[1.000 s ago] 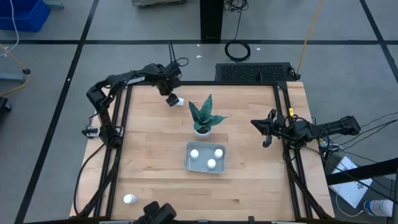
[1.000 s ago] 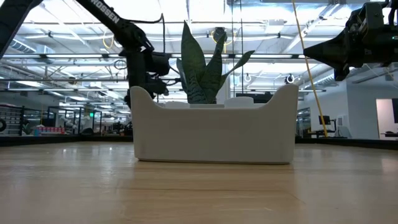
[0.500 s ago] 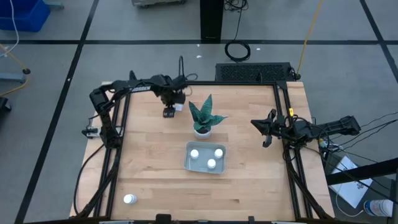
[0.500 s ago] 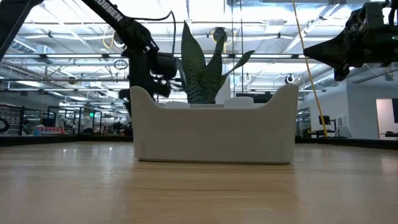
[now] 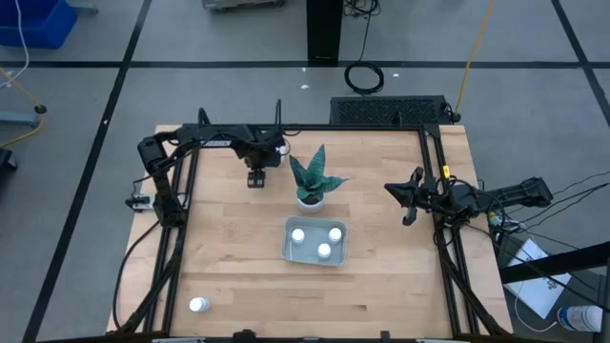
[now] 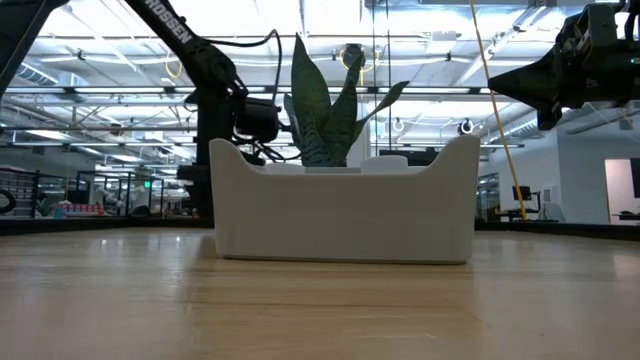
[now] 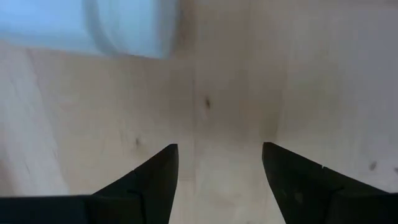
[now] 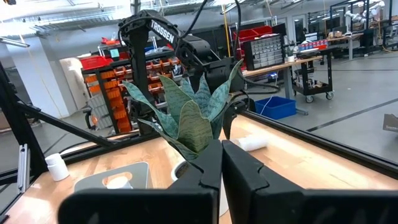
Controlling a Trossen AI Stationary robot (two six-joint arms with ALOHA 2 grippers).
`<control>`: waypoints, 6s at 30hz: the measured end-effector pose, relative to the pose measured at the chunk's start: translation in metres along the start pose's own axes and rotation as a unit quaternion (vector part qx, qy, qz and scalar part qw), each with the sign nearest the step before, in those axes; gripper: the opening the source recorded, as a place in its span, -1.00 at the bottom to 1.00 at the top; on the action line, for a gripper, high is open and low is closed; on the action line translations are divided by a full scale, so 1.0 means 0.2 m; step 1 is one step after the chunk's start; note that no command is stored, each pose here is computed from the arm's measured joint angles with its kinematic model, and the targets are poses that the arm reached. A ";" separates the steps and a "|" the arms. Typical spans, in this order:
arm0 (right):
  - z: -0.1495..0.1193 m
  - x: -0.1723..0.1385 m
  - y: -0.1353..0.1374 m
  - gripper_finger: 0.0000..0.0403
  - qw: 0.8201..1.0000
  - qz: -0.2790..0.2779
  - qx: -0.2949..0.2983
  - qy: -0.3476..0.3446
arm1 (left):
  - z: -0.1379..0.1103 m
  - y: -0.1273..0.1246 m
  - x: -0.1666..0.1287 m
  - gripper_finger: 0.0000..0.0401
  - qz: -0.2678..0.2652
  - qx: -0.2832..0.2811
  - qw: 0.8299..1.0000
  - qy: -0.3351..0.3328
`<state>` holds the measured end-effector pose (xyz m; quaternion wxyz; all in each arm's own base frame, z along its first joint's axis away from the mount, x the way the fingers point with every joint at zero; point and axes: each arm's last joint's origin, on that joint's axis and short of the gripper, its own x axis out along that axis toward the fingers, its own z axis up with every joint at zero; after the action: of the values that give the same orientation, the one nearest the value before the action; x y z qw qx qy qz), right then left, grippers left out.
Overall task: Pick and place pill bottles into a basket
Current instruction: Put the white pill bottle into the gray bin
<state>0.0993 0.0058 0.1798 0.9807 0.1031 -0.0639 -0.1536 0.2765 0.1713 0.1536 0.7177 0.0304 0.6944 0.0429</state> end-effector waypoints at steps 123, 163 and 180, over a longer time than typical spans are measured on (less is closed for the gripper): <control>0.00 0.00 0.00 -0.98 1.000 0.000 0.000 0.000 | 0.02 0.31 -0.28 0.43 -0.026 -0.148 0.963 -0.223; 0.00 0.00 0.00 -0.98 1.000 0.000 0.000 0.000 | 0.13 0.13 -0.21 0.65 0.003 -0.421 0.898 -0.130; 0.00 0.00 0.00 -0.98 1.000 0.000 0.000 -0.001 | 0.23 0.04 0.02 0.56 -0.013 -0.320 0.944 -0.079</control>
<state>0.0993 0.0058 0.1799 0.9806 0.1034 -0.0646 -0.1536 0.3227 0.1800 0.1510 0.7425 -0.2069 0.5854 0.2511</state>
